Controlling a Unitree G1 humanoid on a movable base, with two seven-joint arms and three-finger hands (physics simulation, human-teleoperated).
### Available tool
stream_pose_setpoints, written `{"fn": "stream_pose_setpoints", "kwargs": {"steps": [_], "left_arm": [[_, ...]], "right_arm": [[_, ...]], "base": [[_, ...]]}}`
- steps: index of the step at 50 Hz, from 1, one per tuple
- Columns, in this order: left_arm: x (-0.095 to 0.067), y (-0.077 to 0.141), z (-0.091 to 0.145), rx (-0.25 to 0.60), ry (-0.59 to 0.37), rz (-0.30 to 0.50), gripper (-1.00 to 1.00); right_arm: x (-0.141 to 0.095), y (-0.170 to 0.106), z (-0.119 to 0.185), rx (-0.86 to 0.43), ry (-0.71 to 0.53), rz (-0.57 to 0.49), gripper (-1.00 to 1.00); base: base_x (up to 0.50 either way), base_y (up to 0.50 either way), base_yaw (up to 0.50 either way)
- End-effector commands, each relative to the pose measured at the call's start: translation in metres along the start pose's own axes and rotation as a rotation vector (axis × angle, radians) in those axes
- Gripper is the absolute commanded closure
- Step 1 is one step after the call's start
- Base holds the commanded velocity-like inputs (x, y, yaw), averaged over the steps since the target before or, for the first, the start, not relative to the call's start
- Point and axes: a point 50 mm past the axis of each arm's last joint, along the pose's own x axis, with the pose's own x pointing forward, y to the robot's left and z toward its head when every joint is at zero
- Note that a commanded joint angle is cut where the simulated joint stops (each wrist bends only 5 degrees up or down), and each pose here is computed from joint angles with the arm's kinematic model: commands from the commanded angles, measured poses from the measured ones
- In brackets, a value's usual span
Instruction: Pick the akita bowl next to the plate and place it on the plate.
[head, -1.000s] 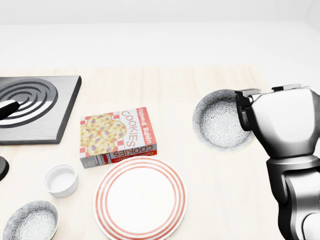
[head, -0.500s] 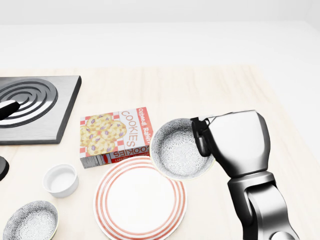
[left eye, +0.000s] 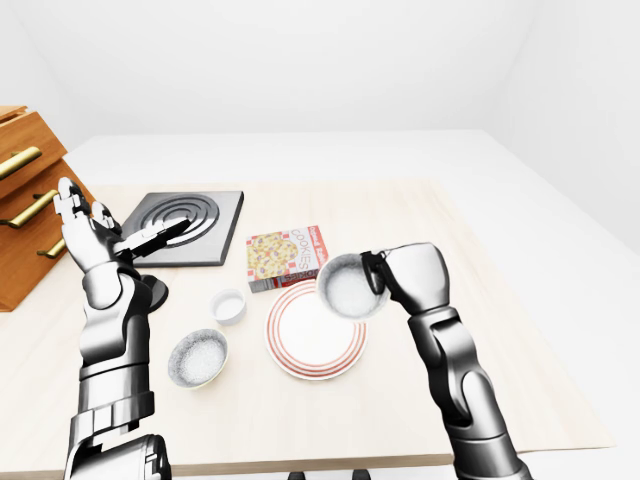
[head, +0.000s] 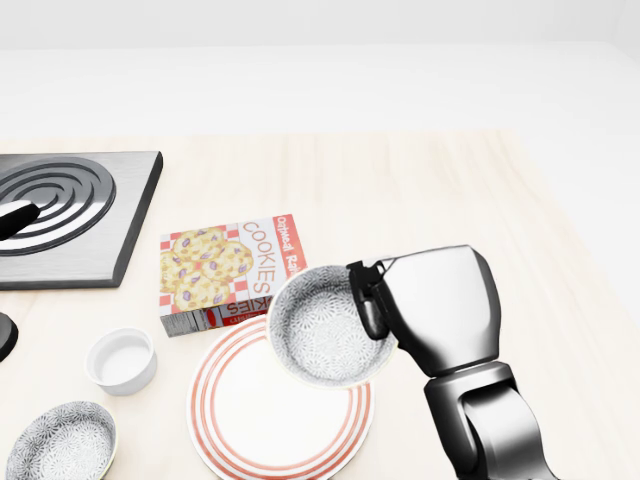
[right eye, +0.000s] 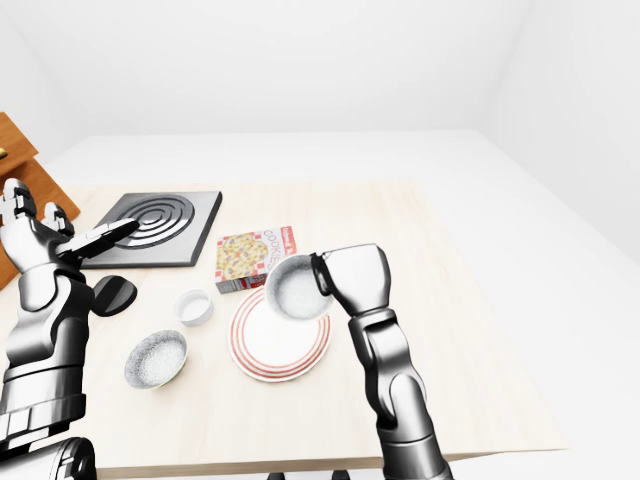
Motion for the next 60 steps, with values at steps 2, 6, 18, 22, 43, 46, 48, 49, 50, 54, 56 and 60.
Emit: {"fn": "stream_pose_setpoints", "kwargs": {"steps": [2,6,18,22,43,46,48,49,50,54,56,60], "left_arm": [[-0.001,0.0,0.001,-0.001,-0.005,-0.001,-1.0],[-0.001,0.0,0.001,-0.001,-0.006,-0.001,-1.0],[-0.001,-0.001,0.0,0.0,-0.004,-0.002,-1.0],[-0.001,-0.001,0.0,0.0,-0.004,-0.002,-1.0],[0.0,0.0,0.001,-0.002,-0.005,-0.001,-1.0],[-0.001,0.0,0.002,-0.004,-0.008,-0.001,-1.0],[-0.001,0.0,0.002,-0.003,-0.01,-0.001,-1.0],[-0.001,0.0,0.002,-0.004,-0.009,-0.001,-1.0],[-0.001,0.0,0.002,-0.004,-0.008,-0.001,-1.0],[-0.001,0.0,0.003,-0.004,-0.012,-0.001,-1.0],[-0.001,0.0,0.002,-0.004,-0.01,-0.001,-1.0],[0.0,0.0,0.001,-0.002,-0.006,-0.001,-1.0]], "right_arm": [[-0.004,0.014,0.003,0.523,0.031,0.029,1.0],[-0.005,0.023,0.006,0.559,0.037,0.07,1.0],[-0.007,0.039,0.008,0.645,0.055,0.147,1.0],[-0.006,0.04,0.007,0.638,0.061,0.137,1.0],[0.007,0.038,-0.002,0.675,0.122,0.008,1.0],[0.007,0.038,-0.002,0.686,0.125,0.006,1.0],[0.006,0.042,-0.002,0.676,0.132,0.015,1.0],[0.003,0.045,0.0,0.696,0.127,0.054,1.0],[0.002,0.047,0.001,0.686,0.127,0.063,1.0],[-0.005,0.058,0.001,0.662,0.14,0.117,1.0],[-0.007,0.061,0.002,0.66,0.141,0.137,1.0],[-0.012,0.068,0.005,0.647,0.136,0.191,1.0]], "base": [[0.0,0.0,0.0],[0.0,0.0,0.0],[0.0,0.0,0.0],[0.0,0.0,0.0],[0.0,0.0,0.0],[0.0,0.0,0.0],[0.0,0.0,0.0],[0.0,0.0,0.0],[0.0,0.0,0.0],[0.0,0.0,0.0],[0.0,0.0,0.0],[0.0,0.0,0.0]]}}
